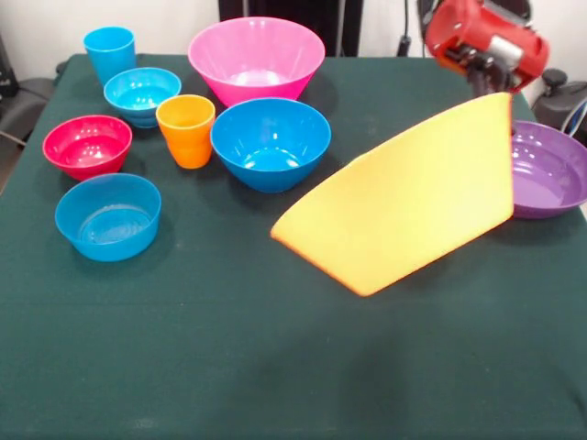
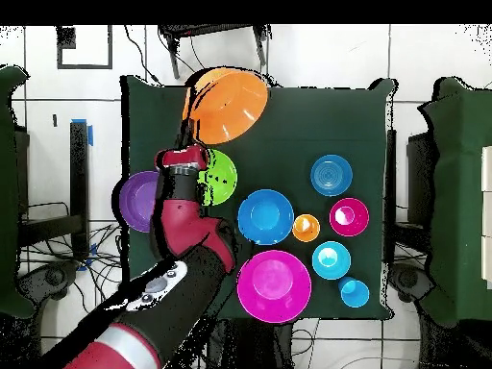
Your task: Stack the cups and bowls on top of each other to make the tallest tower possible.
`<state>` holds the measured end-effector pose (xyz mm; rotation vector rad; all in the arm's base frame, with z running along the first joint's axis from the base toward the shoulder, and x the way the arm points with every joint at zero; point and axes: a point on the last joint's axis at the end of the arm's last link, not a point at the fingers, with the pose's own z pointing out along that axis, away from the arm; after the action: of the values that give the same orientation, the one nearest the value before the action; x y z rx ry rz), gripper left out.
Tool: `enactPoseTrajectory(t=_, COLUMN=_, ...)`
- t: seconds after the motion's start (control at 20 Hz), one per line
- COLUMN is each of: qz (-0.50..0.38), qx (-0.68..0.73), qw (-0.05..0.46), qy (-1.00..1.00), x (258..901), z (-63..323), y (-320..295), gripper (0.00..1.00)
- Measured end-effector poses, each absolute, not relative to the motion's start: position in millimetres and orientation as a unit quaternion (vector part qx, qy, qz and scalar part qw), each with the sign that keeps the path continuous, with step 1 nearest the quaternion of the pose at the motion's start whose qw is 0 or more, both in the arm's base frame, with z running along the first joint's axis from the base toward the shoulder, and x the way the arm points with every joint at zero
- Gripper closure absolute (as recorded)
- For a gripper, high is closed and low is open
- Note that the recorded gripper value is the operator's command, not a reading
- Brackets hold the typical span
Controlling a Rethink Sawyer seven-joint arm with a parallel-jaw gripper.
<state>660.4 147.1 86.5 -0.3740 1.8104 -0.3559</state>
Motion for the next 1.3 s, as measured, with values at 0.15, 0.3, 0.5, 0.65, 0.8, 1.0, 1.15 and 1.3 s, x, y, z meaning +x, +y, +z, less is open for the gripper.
enactPoseTrajectory(t=0.15, qz=-0.135, qx=-0.130, qw=0.598, qy=0.779, x=664, z=79, y=134, gripper=1.00)
enactPoseTrajectory(t=0.3, qz=-0.110, qx=-0.077, qw=0.602, qy=0.787, x=671, z=76, y=119, gripper=1.00)
enactPoseTrajectory(t=0.5, qz=-0.076, qx=-0.012, qw=0.608, qy=0.790, x=680, z=77, y=102, gripper=1.00)
enactPoseTrajectory(t=0.65, qz=-0.054, qx=0.030, qw=0.614, qy=0.786, x=685, z=77, y=89, gripper=1.00)
enactPoseTrajectory(t=0.8, qz=-0.033, qx=0.062, qw=0.627, qy=0.776, x=689, z=76, y=76, gripper=1.00)
enactPoseTrajectory(t=1.0, qz=0.009, qx=0.074, qw=0.638, qy=0.767, x=692, z=56, y=69, gripper=1.00)
enactPoseTrajectory(t=1.15, qz=0.018, qx=0.069, qw=0.636, qy=0.768, x=691, z=48, y=70, gripper=1.00)
enactPoseTrajectory(t=1.3, qz=0.037, qx=0.053, qw=0.625, qy=0.778, x=686, z=26, y=79, gripper=1.00)
